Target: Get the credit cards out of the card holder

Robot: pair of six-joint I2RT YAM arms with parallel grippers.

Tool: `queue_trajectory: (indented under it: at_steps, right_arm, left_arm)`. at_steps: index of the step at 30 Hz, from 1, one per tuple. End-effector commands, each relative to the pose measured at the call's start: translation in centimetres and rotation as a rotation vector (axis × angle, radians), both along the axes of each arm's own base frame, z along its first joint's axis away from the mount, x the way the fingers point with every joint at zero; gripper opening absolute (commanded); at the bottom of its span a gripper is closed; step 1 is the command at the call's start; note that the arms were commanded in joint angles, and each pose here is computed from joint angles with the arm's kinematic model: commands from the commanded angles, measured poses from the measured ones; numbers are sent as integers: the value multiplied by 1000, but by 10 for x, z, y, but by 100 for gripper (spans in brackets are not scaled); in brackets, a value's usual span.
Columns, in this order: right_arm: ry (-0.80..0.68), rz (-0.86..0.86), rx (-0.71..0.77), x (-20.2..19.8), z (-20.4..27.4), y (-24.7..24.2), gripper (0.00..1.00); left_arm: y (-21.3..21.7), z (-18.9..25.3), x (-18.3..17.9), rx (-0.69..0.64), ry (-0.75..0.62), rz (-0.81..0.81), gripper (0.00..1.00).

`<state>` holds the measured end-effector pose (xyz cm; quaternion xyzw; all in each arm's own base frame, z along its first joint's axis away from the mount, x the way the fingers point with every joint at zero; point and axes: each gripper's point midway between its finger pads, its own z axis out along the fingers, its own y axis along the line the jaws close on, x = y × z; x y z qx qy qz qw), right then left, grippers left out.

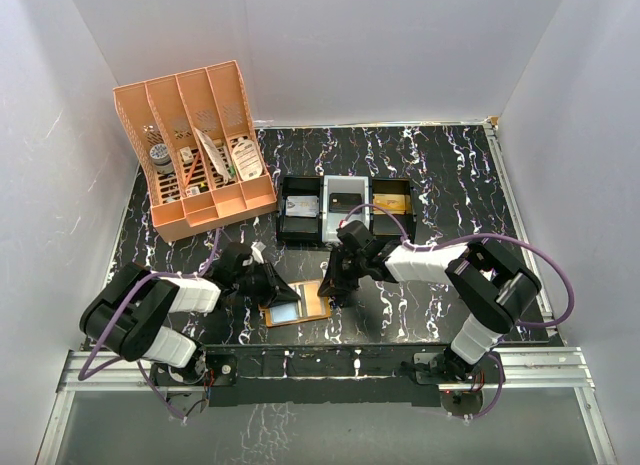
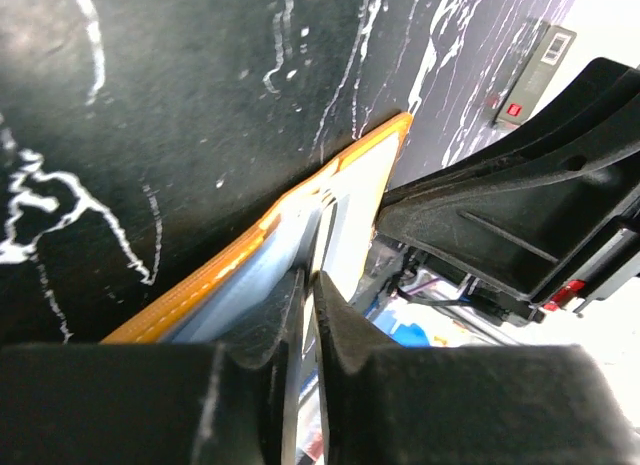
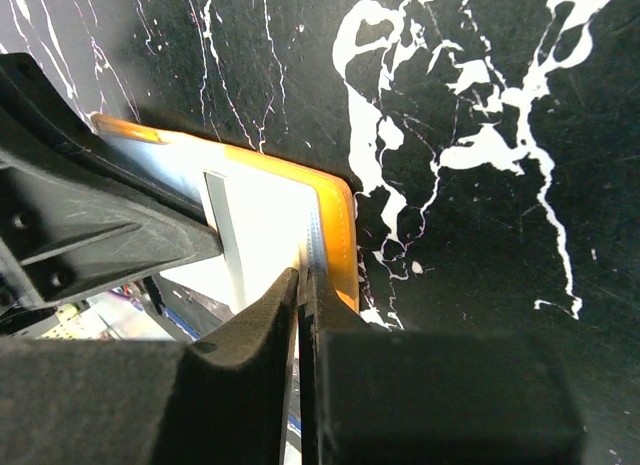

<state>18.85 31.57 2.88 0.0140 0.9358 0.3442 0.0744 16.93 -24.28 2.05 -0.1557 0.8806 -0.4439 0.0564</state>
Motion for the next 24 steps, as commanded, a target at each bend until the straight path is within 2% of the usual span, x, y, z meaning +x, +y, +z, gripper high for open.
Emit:
queue_trajectory:
  at_steps: [1, 7, 10, 13, 17, 24]
  right_arm:
    - [17, 66, 175, -11, 20, 31, 3]
    - [37, 65, 205, -12, 21, 36, 3]
    - [34, 56, 172, -9, 18, 33, 3]
    - [37, 54, 165, -11, 16, 32, 3]
    - [42, 52, 163, -13, 15, 30, 3]
    - [2, -12, 44, -1, 8, 14, 6]
  left_arm:
    - [-16, 23, -1, -141, -28, -35, 2]
    - [-21, 36, 3, -151, -88, -106, 0]
    - [-22, 39, 5, -142, -103, -123, 11]
    - [-24, 40, 6, -147, -106, -130, 14]
    - [-21, 28, 6, -106, -64, -113, 0]
    - [4, 6, 3, 101, -49, -99, 0]
